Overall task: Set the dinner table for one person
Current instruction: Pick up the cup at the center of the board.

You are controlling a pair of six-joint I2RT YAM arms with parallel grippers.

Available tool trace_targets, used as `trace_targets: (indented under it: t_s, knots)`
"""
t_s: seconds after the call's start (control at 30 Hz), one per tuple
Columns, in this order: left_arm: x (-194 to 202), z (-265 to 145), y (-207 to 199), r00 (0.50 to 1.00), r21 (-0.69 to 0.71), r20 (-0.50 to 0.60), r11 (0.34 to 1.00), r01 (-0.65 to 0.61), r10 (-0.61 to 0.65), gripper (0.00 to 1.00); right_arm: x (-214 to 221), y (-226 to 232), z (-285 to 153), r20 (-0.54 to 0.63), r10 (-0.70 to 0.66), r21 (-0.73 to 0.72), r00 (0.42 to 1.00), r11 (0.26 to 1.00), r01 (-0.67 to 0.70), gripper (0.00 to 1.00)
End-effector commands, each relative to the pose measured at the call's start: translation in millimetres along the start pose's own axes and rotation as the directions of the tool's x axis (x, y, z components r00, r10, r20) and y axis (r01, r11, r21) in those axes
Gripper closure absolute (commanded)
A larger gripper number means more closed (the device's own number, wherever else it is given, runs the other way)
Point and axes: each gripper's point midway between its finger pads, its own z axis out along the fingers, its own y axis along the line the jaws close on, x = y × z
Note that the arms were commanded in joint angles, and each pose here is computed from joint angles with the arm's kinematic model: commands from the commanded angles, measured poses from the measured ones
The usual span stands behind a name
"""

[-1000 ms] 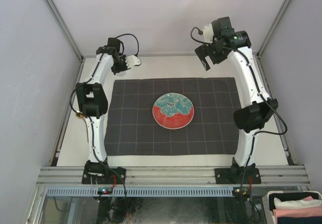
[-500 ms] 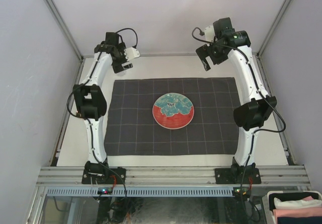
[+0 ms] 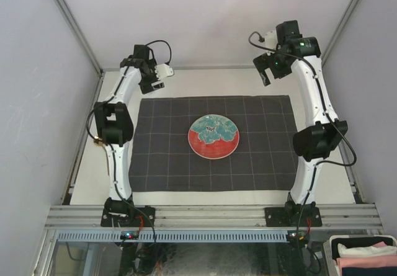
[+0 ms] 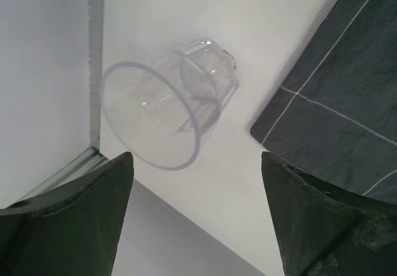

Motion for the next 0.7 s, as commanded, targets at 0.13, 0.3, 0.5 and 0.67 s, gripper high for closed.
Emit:
trace_targets:
  t_s: [0.13,0.3,0.5,0.67]
  knots:
    - [5,19,-24,0.999,0.086,-0.03,0.996,-0.034,0.036,0.35,-5,-22,-46,0.08,0.006,0.092,0.997,0.996,-0.013,0.0]
    - [9,25,-34,0.997,0.116,-0.054,0.992,-0.046,0.052,0.91,-7,-18,-46,0.076,-0.011,0.097,0.997,0.995,0.004,0.0]
    - [3,22,-31,0.998,0.103,-0.042,0.994,-0.041,0.046,1.0,-9,-13,-45,0.077,-0.028,0.093,0.997,0.995,0.021,0.0]
    - [-14,1,-25,0.999,0.079,-0.002,0.996,-0.048,0.048,1.0,-12,-10,-40,0.082,-0.025,0.081,0.996,0.997,0.019,0.0]
